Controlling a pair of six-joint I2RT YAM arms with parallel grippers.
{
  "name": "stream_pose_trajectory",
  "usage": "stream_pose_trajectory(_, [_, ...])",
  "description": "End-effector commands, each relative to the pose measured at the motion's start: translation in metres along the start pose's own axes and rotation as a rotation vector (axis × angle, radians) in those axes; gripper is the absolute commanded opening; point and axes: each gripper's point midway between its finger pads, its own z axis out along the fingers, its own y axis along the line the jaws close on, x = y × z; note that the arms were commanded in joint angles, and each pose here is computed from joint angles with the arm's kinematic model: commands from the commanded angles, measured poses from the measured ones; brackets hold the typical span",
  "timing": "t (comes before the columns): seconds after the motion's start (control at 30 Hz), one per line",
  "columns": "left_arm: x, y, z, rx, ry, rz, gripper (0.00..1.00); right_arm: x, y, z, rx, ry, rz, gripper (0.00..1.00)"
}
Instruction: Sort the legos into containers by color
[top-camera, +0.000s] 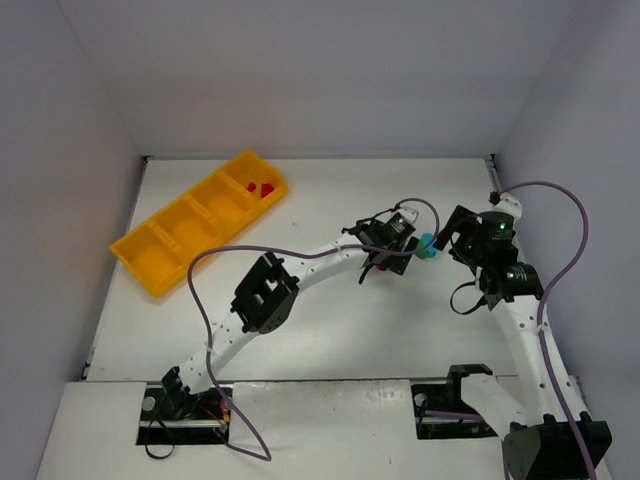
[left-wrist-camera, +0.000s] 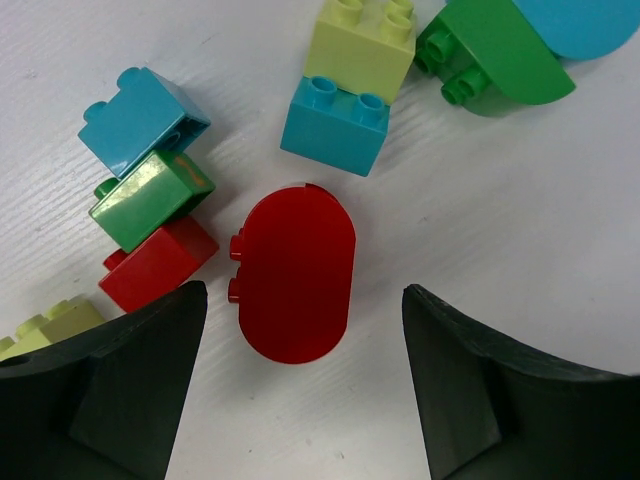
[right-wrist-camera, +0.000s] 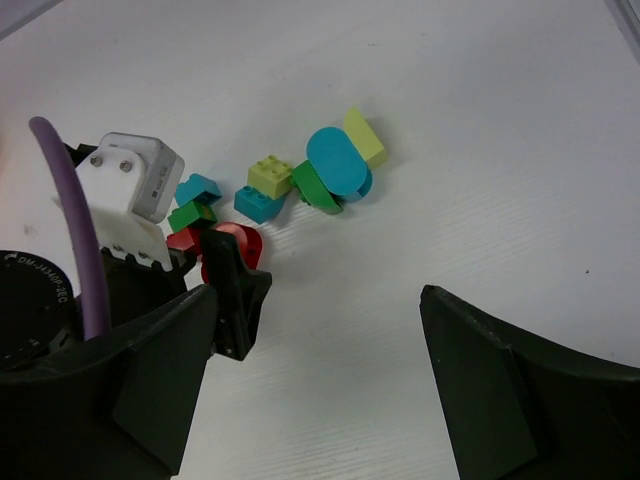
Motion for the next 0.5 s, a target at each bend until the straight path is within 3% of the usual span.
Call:
stream_pose_trajectory(0.0, [-0.03,0.0,-0.015,-0.022,-0.072,-0.015,0.72,-0.019,0.0,-0.005,0.006,-0.069,-0.007,0.79])
stream_pose_trajectory(0.23, [-0.03,0.004,-0.01,-0.041,-0.076,-0.004,0.59,-0.02,0.0,-0.008,0.002,-0.077,-0.01,0.79])
stream_pose_trajectory(0.37, [-0.034,0.004,-0.015,-0.037,-0.093,0.007,0.39,-0.017,0.0,-0.007,0.001,-0.072,-0.006,0.79])
stream_pose_trajectory(0.4, [-0.04,0.004,-0.022,-0.033,-0.109,0.008,0.3,-0.017,0.0,-0.007,0.0,-0.071,-0.006,0.79])
stream_pose_trajectory(0.47, [-0.041,0.005,-0.028,-0.031,-0.111,0.019,0.22,-0.017,-0.001,-0.008,0.0,-0.073,-0.006,0.79])
